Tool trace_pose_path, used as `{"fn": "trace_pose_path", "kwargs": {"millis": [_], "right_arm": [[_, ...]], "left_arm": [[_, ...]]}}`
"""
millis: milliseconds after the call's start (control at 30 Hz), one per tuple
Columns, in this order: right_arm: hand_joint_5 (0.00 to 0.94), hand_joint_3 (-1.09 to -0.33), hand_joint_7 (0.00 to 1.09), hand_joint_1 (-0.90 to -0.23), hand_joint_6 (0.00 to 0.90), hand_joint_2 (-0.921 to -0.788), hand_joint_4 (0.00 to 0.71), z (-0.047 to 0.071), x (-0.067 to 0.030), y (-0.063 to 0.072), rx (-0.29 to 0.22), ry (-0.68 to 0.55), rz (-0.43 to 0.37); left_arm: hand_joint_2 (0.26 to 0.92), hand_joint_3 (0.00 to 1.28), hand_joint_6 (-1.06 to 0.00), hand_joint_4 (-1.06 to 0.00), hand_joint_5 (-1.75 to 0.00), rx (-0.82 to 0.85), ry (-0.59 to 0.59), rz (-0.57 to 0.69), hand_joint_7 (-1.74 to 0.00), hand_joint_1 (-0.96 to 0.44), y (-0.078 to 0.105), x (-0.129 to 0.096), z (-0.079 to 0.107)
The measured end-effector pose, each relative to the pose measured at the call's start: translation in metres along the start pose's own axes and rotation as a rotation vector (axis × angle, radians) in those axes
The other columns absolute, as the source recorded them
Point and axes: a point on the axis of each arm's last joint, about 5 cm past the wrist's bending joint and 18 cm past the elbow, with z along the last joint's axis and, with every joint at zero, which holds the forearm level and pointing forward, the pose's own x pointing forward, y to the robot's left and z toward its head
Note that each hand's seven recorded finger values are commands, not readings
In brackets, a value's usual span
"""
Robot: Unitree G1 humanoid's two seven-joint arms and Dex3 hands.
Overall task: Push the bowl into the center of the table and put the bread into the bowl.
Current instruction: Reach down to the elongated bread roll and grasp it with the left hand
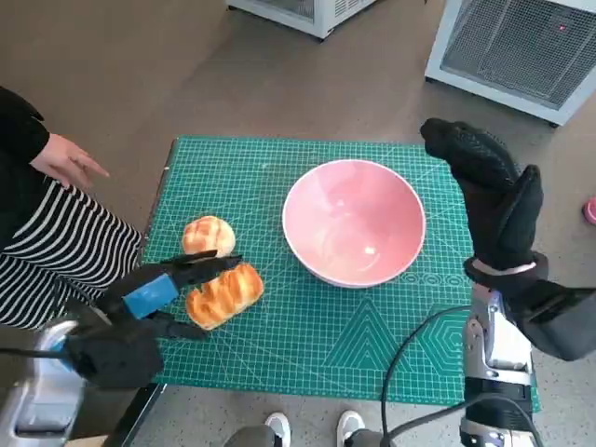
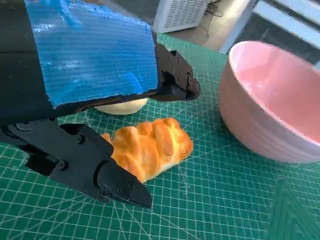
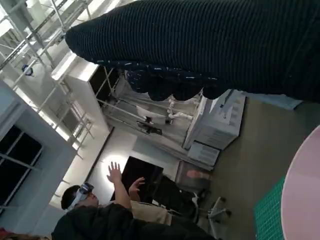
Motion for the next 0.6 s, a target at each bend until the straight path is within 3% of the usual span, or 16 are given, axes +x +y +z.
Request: {"fn": "trace_pose_path", "kwargs": {"millis": [367, 600], "right_arm": [[0.006, -0.672, 0.41, -0.7, 0.127, -0.921, 0.205, 0.001, 0.0, 0.0, 0.005, -0.004, -0.003], [0.004, -0.671, 0.41, -0.7, 0.127, -0.921, 0.203, 0.001, -0.0011, 0.0, 0.004, -0.002, -0.004]], "left_arm": [[0.848, 0.01, -0.38, -0.29, -0.01, -0.007, 0.071, 0.032, -0.01, -0.45, -0.023, 0.014, 0.0], [0.85, 0.01, -0.44, -0.4, -0.03, -0.044, 0.1, 0.044, -0.03, -0.38, -0.034, 0.02, -0.005]]}}
